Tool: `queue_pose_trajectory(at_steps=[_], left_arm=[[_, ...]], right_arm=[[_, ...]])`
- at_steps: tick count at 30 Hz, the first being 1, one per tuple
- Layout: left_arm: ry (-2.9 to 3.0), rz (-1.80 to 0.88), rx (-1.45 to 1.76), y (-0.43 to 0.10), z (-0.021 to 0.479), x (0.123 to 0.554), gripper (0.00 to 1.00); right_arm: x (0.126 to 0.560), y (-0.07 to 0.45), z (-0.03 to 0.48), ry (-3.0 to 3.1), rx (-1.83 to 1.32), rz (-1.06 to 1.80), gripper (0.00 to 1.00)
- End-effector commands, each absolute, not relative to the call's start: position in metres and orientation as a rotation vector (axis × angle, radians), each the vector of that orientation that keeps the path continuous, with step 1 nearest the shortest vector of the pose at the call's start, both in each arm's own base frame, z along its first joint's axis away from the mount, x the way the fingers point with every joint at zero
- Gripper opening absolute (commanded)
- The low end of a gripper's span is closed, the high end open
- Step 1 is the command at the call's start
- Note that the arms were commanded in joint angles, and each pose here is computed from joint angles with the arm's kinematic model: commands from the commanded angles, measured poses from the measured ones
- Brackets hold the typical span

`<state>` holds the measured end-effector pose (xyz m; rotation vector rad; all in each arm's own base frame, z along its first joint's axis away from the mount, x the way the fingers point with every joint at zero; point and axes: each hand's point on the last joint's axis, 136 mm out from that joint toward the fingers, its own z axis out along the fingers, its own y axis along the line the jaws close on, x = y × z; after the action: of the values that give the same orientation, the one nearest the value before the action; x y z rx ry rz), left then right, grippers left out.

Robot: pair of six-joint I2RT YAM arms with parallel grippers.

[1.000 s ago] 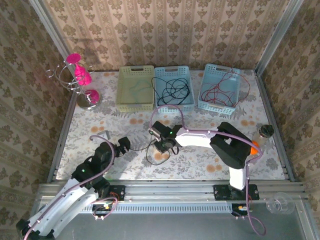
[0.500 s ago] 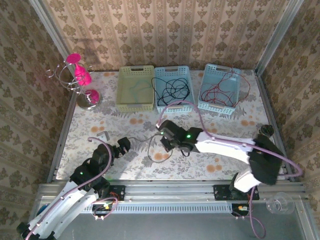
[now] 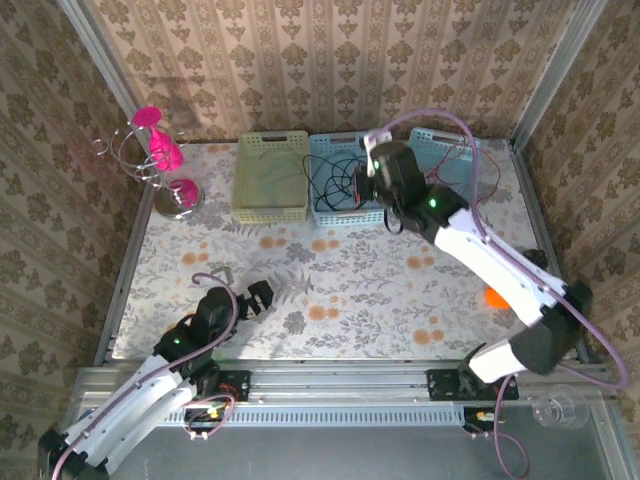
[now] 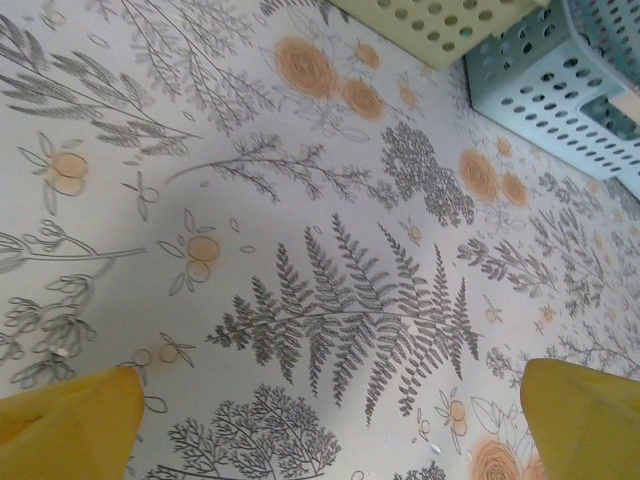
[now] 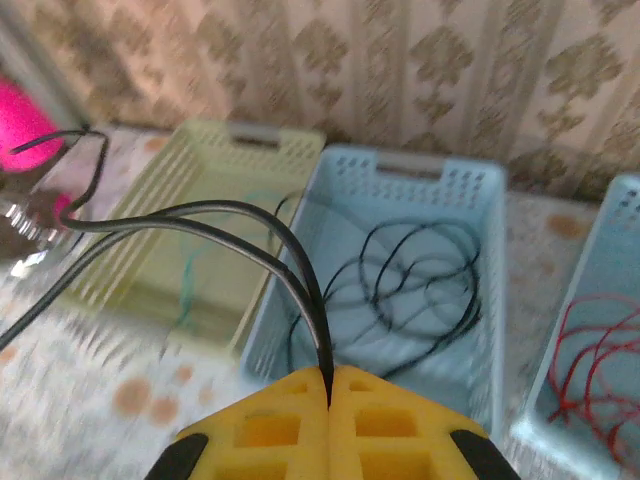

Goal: Untangle the cables

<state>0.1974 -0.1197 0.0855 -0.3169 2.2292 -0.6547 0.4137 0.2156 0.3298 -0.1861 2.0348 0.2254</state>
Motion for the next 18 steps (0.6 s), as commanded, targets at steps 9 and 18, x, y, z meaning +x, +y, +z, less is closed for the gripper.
queue_pose_trajectory(at_steps=[9,18], left_arm=[[2.221,-0.748,-0.206,-0.147,0.112,0.198,1.0],[2.189,-0.674,-0.073,-0.152,0.127,0.205,1.0]], right_arm=[[0.479,0.191,0.251,2.298,-0.073,0.235,0.61],[0.373,0.176,0.25,2.209,-0.136,0.31,0.64]])
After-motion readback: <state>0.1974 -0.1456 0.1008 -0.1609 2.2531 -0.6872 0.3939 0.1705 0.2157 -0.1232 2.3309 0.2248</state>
